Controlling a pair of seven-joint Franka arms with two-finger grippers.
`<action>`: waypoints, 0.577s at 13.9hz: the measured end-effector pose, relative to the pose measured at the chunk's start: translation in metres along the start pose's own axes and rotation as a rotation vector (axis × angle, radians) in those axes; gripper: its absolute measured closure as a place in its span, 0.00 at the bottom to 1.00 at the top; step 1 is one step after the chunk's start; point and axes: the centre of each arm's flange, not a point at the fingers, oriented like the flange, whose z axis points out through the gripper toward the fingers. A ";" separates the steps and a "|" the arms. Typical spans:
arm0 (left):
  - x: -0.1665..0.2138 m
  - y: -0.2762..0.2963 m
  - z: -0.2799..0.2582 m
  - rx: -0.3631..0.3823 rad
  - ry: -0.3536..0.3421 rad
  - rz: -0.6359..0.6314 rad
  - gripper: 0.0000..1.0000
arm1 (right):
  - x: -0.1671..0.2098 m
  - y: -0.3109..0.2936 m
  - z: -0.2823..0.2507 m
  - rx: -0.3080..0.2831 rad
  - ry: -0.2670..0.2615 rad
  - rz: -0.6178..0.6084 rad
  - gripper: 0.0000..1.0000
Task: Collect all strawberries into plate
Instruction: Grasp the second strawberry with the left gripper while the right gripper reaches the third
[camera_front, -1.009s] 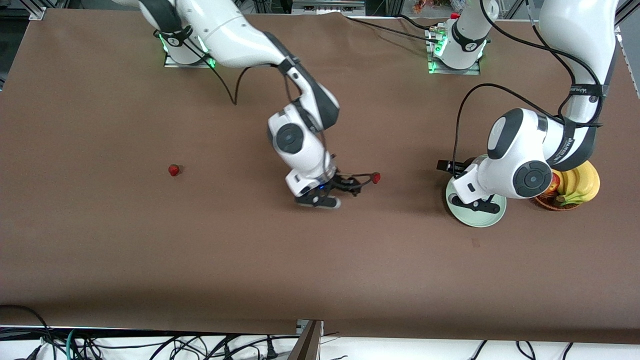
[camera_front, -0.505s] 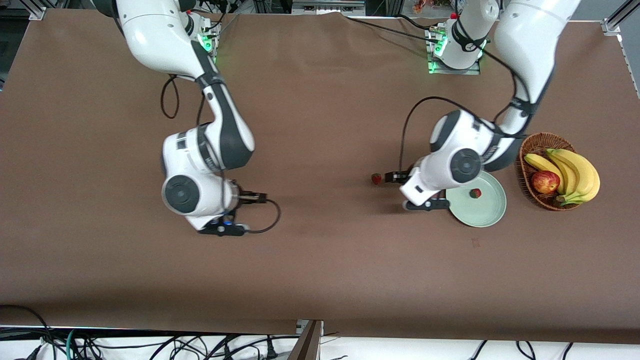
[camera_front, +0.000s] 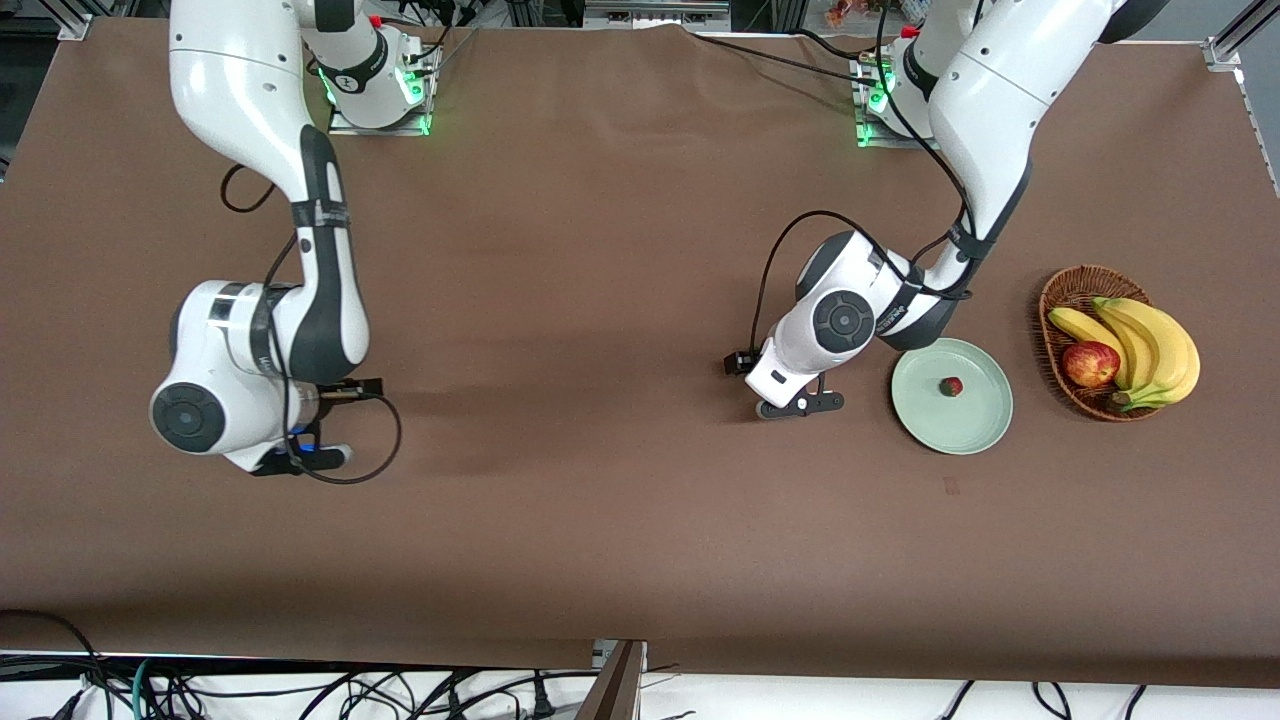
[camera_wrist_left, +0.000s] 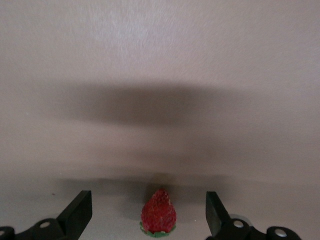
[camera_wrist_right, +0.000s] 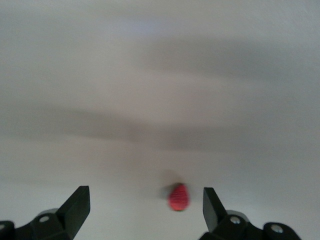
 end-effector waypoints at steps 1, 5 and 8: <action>-0.005 0.004 0.005 0.006 -0.007 -0.002 0.00 | -0.005 0.013 0.015 0.001 0.014 0.008 0.00; -0.015 0.011 0.014 0.018 -0.019 -0.002 0.04 | -0.045 0.031 0.069 0.012 0.065 0.045 0.00; -0.014 0.009 0.014 0.020 -0.018 -0.006 0.15 | -0.071 0.025 0.091 0.024 0.076 0.047 0.00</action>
